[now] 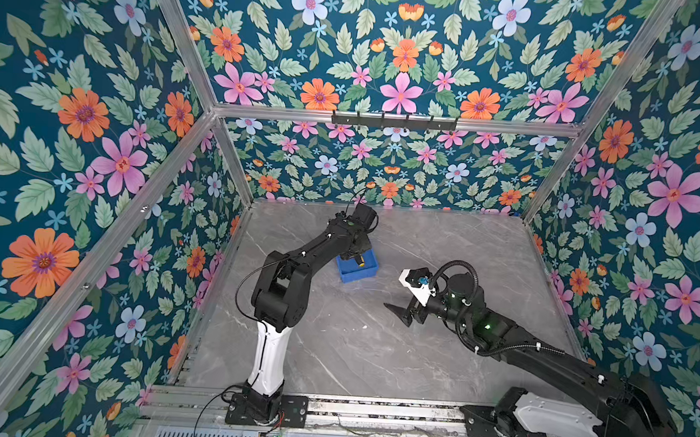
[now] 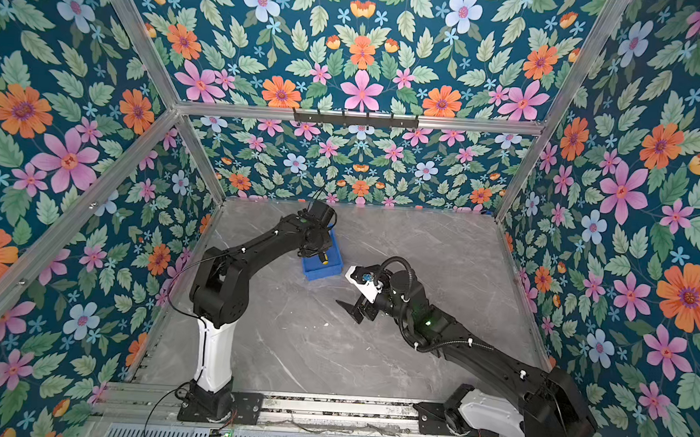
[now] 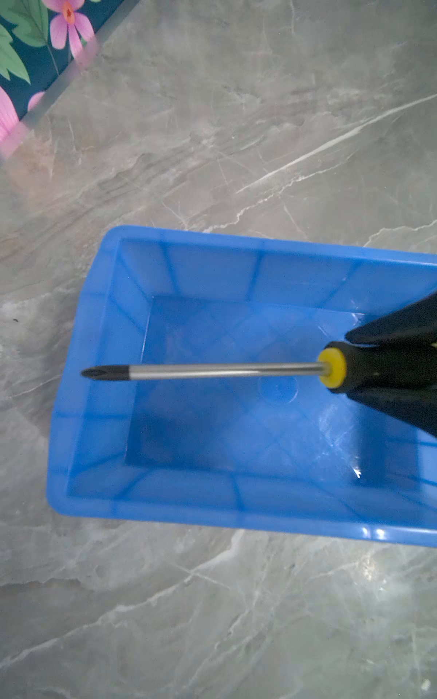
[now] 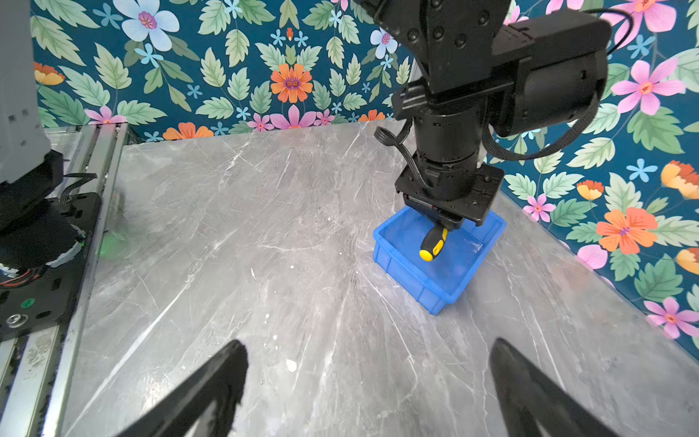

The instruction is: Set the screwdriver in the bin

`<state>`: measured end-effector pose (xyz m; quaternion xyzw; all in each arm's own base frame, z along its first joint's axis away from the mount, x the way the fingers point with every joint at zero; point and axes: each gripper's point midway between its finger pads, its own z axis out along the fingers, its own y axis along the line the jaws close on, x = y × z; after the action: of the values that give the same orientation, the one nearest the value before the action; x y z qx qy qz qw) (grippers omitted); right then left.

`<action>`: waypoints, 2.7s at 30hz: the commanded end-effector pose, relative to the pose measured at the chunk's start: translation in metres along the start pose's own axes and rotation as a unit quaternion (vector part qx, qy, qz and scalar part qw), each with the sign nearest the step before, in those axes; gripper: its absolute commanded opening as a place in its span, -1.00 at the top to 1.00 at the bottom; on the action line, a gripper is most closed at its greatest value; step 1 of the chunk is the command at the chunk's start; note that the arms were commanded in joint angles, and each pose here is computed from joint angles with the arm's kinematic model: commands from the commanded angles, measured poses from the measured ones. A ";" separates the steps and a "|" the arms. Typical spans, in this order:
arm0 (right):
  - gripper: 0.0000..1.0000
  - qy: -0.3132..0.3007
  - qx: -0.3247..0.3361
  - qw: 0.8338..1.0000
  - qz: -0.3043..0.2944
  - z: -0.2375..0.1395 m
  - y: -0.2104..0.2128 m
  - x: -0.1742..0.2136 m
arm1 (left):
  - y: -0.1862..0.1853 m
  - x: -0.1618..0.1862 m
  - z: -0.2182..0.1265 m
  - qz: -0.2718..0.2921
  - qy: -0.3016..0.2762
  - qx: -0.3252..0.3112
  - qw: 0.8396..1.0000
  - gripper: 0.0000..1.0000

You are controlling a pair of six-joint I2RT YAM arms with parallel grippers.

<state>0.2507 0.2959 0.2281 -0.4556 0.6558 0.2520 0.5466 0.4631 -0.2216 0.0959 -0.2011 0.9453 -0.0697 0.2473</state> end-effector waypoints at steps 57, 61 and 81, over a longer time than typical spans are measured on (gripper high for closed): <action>-0.99 -0.027 0.074 0.997 0.009 -0.008 -0.027 -0.003 | 0.058 -0.039 -0.130 0.038 -0.226 0.071 0.971 -1.00; -0.99 -0.028 0.097 0.995 0.027 -0.019 -0.040 0.004 | 0.073 -0.035 -0.143 0.092 -0.274 0.075 0.954 -1.00; -0.98 0.040 0.442 0.886 0.133 -0.148 -0.177 0.124 | 0.193 -0.019 -0.143 0.179 -0.471 0.027 0.863 -0.99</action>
<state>0.3277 0.0743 0.1736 -0.1314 0.7843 0.0185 0.6060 0.3388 -0.0439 0.1563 -0.0246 0.7805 0.0496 0.6227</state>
